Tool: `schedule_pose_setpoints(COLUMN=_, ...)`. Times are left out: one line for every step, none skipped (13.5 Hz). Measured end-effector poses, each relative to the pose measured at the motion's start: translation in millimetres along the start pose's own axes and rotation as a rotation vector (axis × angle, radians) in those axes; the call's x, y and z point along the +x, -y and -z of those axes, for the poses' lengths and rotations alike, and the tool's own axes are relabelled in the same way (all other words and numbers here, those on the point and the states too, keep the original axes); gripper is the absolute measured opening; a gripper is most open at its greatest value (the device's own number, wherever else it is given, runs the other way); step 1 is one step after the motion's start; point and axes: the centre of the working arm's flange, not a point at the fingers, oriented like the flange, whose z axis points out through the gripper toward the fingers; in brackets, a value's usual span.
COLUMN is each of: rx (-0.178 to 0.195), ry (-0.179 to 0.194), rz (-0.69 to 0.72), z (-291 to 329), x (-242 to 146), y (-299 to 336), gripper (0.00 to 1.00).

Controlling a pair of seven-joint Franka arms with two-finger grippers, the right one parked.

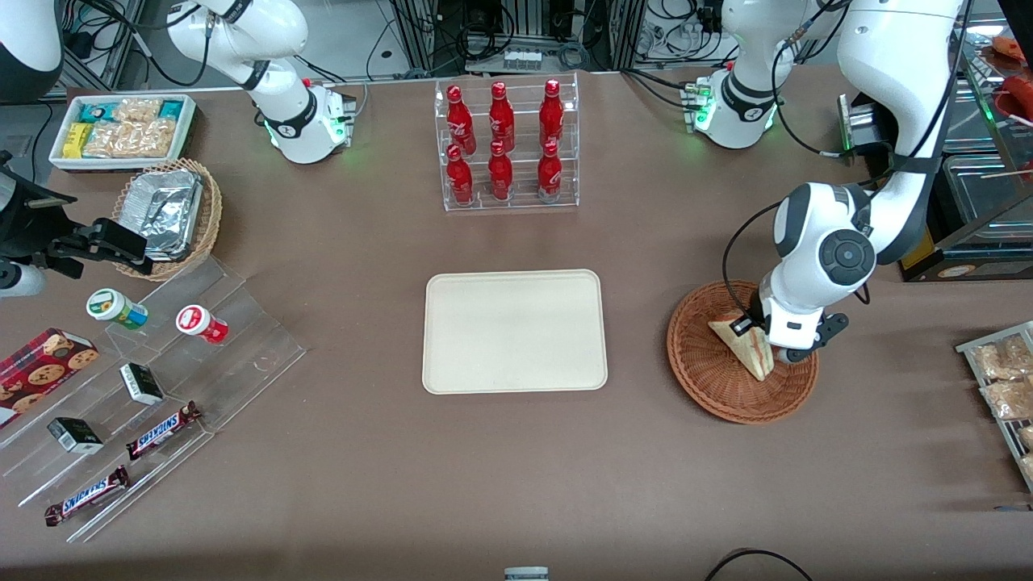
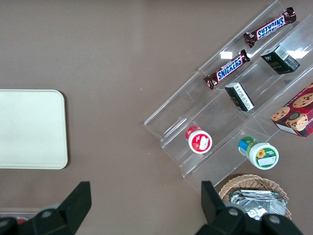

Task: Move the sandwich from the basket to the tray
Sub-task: 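Lift the sandwich and carry it toward the cream tray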

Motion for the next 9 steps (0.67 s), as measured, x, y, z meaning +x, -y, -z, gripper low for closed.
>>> schedule_pose_setpoints(rx=0.027, ry=-0.005, rz=-0.018, z=6.0, x=0.5, y=0.6, gripper=0.15)
schedule_pose_setpoints(rx=0.059, ry=-0.008, rz=-0.037, z=14.3, x=0.9, y=0.2, gripper=0.15)
schedule_pose_setpoints(rx=0.084, ry=-0.012, rz=-0.056, z=25.5, x=0.3, y=-2.9, gripper=0.15)
schedule_pose_setpoints(rx=0.100, ry=-0.014, rz=-0.077, z=38.8, x=-1.4, y=-8.6, gripper=0.15)
schedule_pose_setpoints(rx=0.109, ry=-0.014, rz=-0.102, z=53.7, x=-3.6, y=-15.1, gripper=0.13)
schedule_pose_setpoints(rx=0.114, ry=-0.013, rz=-0.130, z=68.4, x=-6.4, y=-21.4, gripper=0.13)
schedule_pose_setpoints(rx=0.116, ry=-0.013, rz=-0.156, z=82.8, x=-10.3, y=-28.3, gripper=0.13)
schedule_pose_setpoints(rx=0.115, ry=-0.017, rz=-0.180, z=96.1, x=-14.2, y=-35.3, gripper=0.13)
schedule_pose_setpoints(rx=0.107, ry=-0.023, rz=-0.200, z=107.5, x=-17.9, y=-42.6, gripper=0.13)
